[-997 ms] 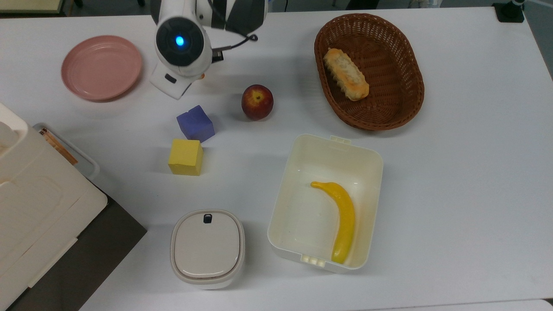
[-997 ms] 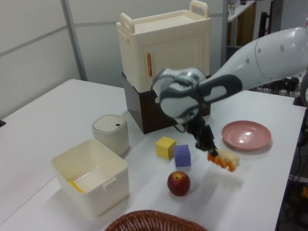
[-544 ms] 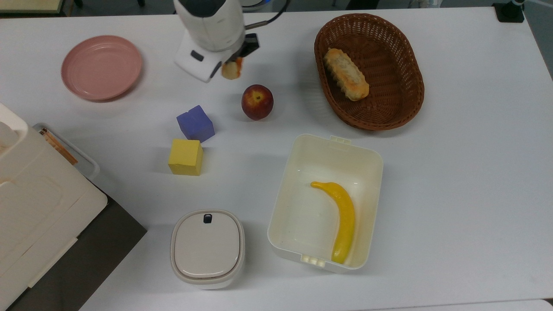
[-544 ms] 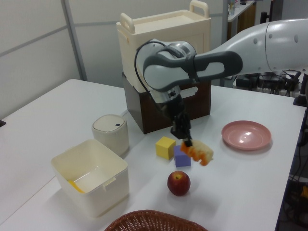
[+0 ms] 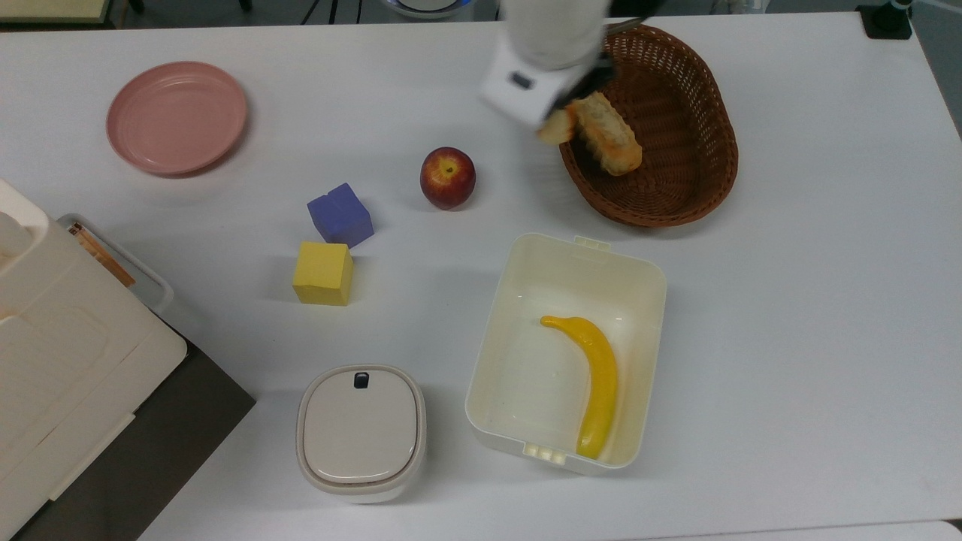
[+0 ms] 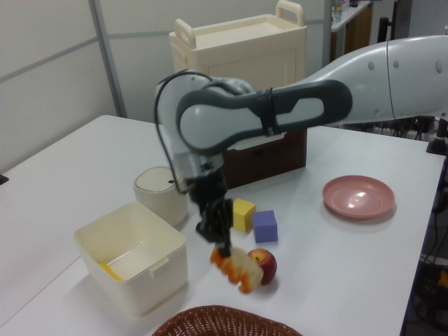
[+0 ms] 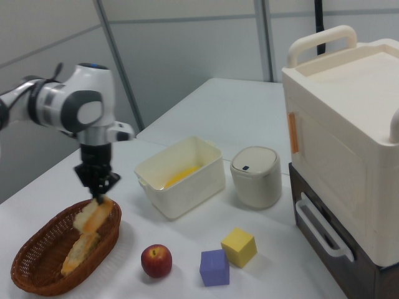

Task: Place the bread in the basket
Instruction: 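Carry the bread roll over the wicker basket, then lower the bread roll into the basket and open the gripper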

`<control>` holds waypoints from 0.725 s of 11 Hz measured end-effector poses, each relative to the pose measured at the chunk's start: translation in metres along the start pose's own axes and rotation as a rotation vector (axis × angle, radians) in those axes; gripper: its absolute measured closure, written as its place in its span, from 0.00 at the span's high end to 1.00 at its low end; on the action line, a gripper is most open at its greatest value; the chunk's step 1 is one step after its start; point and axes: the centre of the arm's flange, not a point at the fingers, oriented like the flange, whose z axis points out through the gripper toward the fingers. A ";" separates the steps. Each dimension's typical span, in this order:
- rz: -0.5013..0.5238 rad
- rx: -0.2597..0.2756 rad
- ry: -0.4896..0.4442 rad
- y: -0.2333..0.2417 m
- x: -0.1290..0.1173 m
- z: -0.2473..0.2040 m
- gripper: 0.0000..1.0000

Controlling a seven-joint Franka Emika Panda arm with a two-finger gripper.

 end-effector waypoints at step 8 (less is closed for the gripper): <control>-0.015 -0.069 0.057 -0.047 -0.008 -0.020 0.87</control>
